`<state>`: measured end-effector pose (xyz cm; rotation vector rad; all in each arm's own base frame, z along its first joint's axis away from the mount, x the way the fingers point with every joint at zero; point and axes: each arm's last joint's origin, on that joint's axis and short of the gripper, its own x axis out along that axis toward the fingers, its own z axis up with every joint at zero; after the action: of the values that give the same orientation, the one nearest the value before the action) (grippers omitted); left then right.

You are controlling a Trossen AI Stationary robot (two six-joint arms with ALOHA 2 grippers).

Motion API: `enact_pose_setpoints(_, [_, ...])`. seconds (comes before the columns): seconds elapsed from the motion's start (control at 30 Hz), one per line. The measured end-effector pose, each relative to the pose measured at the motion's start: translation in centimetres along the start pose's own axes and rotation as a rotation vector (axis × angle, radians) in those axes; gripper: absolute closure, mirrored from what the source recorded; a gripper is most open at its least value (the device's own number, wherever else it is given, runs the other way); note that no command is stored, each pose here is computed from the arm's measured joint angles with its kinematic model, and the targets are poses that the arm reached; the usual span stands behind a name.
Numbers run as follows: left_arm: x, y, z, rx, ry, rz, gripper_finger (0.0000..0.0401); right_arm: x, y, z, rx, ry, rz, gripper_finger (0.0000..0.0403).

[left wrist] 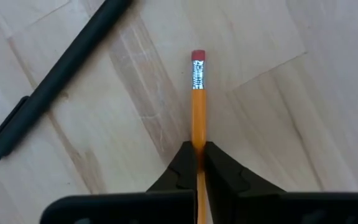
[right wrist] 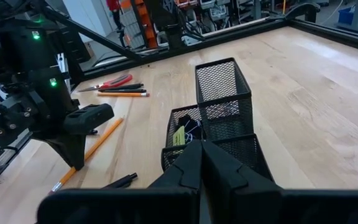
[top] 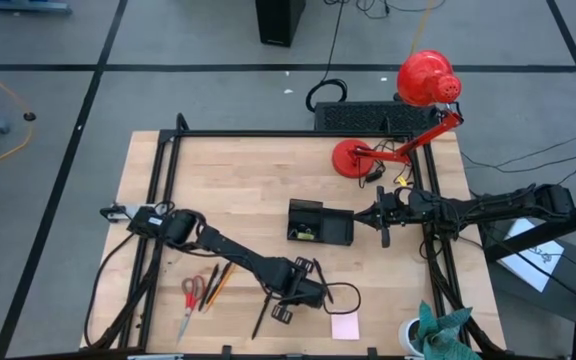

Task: Pick and place office supplies into organizer
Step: Put the left yellow pencil into the black desk organizer

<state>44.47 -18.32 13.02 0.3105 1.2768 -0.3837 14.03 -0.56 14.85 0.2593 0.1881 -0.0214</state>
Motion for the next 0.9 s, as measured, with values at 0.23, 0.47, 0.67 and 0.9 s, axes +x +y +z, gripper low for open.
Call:
enact_pose_setpoints(0.23, [-6.6, 2.8, 1.0, 0.042, -0.165, 0.15, 0.0387, 0.0, 0.0, 0.0, 0.004, 0.001, 0.002, 0.0399])
enact_pose_setpoints(0.47, [-11.5, 7.1, 0.1, 0.026, -0.22, 0.254, 0.0391, 0.0, 0.0, -0.1, 0.012, 0.007, 0.002, 0.0399])
enact_pose_setpoints(0.67, [-15.1, 12.9, -1.5, -0.031, -0.304, 0.292, 0.0394, 0.0, 0.0, -0.2, 0.012, 0.016, 0.0, 0.0399])
enact_pose_setpoints(0.9, [-17.9, 18.7, -2.2, 0.029, -0.618, 0.152, 0.0386, 0.0, -0.1, -0.3, 0.013, 0.033, -0.005, 0.0399])
